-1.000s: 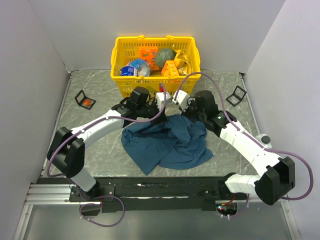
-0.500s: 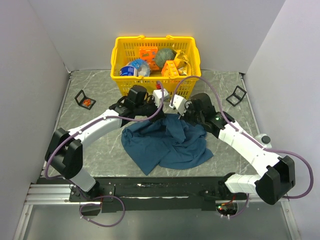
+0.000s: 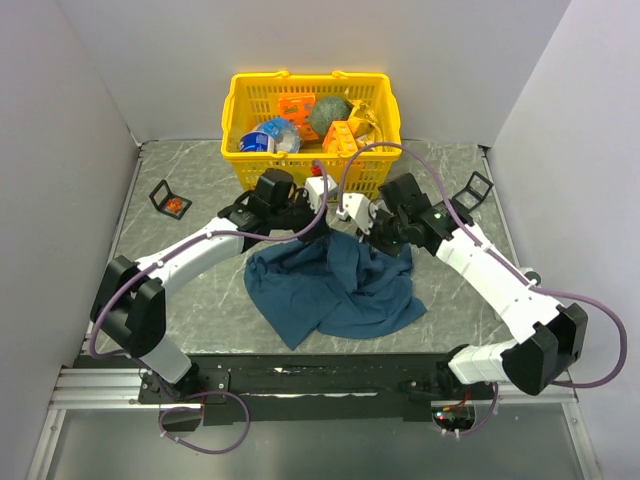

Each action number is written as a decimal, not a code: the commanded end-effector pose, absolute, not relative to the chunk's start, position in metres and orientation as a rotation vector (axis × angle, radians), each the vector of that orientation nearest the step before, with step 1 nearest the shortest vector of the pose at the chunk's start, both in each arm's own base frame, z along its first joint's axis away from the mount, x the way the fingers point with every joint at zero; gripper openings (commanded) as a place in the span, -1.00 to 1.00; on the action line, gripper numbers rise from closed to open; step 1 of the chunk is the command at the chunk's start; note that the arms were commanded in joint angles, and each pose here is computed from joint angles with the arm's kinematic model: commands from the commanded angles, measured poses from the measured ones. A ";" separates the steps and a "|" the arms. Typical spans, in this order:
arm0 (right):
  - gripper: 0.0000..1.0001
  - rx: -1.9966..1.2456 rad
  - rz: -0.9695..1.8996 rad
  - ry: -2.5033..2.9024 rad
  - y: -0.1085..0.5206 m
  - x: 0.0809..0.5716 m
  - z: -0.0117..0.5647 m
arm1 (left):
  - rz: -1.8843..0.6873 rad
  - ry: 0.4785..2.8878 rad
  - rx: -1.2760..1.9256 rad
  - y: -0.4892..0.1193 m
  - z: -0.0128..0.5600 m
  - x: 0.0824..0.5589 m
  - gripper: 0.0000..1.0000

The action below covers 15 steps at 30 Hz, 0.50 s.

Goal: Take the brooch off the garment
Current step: Remove the brooch from the clothes.

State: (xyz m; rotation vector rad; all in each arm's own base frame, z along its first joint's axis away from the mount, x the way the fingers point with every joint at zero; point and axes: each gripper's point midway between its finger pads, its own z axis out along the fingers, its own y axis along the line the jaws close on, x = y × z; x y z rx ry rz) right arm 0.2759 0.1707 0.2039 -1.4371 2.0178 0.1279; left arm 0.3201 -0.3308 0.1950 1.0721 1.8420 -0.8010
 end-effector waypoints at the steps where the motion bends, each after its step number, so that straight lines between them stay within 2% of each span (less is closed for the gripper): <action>1: -1.00 -1.605 0.256 2.261 0.141 0.213 0.188 | -0.707 1.828 1.008 -0.315 0.212 0.340 -0.42; 5: -1.00 -1.624 0.337 2.307 0.143 0.199 0.188 | -0.763 1.773 1.058 -0.317 0.218 0.325 -0.04; 7: -1.00 -1.631 0.361 2.338 0.141 0.192 0.186 | -0.794 1.729 1.097 -0.318 0.225 0.315 0.05; 15: -1.00 -1.657 0.547 2.431 0.148 0.168 0.188 | -1.071 1.561 1.374 -0.339 0.236 0.242 0.13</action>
